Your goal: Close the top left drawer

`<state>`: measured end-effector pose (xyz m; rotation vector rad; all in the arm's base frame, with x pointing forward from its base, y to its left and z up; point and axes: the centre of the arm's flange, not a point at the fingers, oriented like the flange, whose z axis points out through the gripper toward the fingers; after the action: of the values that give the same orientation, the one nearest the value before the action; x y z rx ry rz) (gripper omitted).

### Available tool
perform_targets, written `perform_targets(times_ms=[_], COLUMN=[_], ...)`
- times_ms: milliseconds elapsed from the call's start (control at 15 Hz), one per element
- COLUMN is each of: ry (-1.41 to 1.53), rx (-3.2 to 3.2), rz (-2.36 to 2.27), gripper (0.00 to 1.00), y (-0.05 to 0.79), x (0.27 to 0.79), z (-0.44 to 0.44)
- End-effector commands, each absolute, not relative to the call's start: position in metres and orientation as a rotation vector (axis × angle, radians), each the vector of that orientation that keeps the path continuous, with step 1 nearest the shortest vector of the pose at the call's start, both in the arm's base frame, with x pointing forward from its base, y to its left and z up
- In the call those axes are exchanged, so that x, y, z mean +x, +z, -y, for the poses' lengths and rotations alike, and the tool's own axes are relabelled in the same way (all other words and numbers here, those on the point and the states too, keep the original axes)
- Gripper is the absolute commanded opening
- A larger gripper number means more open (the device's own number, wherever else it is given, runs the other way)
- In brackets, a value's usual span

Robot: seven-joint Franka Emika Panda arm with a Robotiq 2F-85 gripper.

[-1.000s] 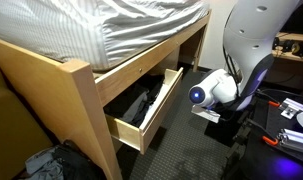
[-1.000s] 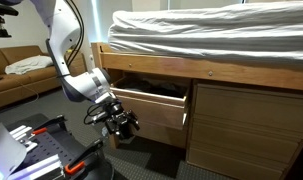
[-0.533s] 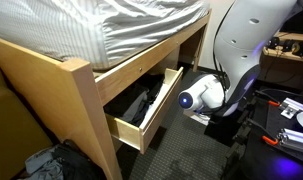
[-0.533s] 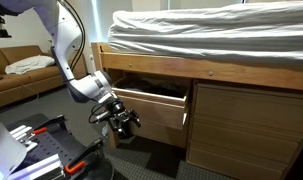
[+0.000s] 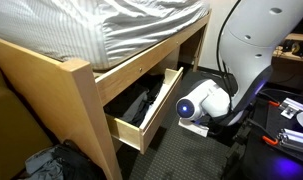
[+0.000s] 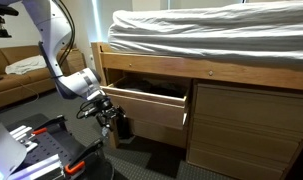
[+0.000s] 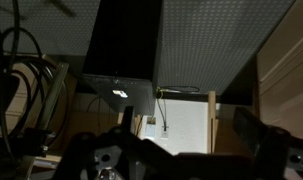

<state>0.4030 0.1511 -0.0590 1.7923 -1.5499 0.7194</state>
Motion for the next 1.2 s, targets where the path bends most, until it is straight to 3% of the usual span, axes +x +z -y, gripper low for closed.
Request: perform_targets(times_ms=[0,67,133,600,1133], ry=[0.789,0.883,0.765,0.736,0.929], rx=[1.868,1.792,1.853,1.879,1.588], rz=[1.623,1.649,1.628,1.611,2.037], gripper=[1.00,1.00,1.00,1.00,1.00], y=[-0.045,-0.042,-0.042,-0.035,-0.044], x=[0.405,0.406,0.406,0.404,0.431], z=[-0.228,-0.242,-0.223,-0.219,-0.197])
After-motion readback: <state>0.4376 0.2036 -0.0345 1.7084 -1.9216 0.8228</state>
